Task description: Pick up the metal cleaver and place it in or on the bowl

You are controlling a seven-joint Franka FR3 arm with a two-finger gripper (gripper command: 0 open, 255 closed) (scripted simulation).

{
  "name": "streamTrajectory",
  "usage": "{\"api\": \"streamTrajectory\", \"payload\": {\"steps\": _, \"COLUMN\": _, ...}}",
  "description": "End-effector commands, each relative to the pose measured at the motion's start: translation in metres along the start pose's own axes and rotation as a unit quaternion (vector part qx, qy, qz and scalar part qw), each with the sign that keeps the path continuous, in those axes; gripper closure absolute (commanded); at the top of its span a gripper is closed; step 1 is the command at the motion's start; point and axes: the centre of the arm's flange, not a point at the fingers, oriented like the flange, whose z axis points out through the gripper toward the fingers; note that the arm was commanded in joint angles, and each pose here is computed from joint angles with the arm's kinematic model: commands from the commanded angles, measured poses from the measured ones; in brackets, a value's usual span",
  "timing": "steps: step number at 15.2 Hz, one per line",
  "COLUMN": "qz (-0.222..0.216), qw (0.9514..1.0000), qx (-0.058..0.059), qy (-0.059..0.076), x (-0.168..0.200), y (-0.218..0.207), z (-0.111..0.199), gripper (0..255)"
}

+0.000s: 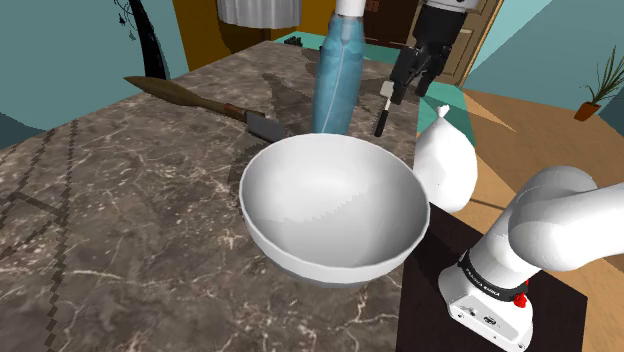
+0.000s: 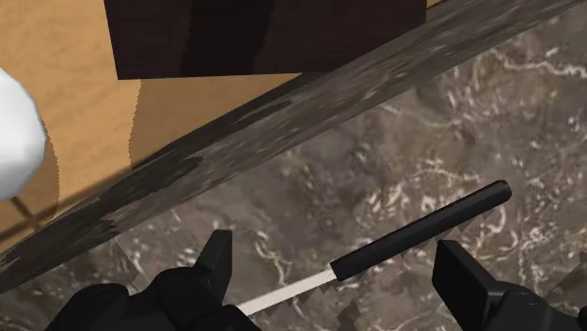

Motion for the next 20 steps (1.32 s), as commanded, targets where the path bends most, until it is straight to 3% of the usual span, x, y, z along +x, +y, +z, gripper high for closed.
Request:
{"api": "streamTrajectory", "payload": {"steps": 1, "qz": 0.000, "qw": 1.0000, "qx": 0.000, "qy": 0.000, "x": 0.000, "y": 0.000, "z": 0.000, "gripper": 0}}
{"api": "streamTrajectory", "payload": {"steps": 10, "qz": -0.065, "qw": 0.9978, "qx": -0.008, "qy": -0.011, "x": 0.055, "y": -0.110, "z": -0.004, "gripper": 0}}
{"api": "streamTrajectory", "payload": {"steps": 20, "qz": -0.136, "qw": 0.9903, "qx": -0.018, "qy": -0.023, "x": 0.098, "y": -0.239, "z": -0.005, "gripper": 0}}
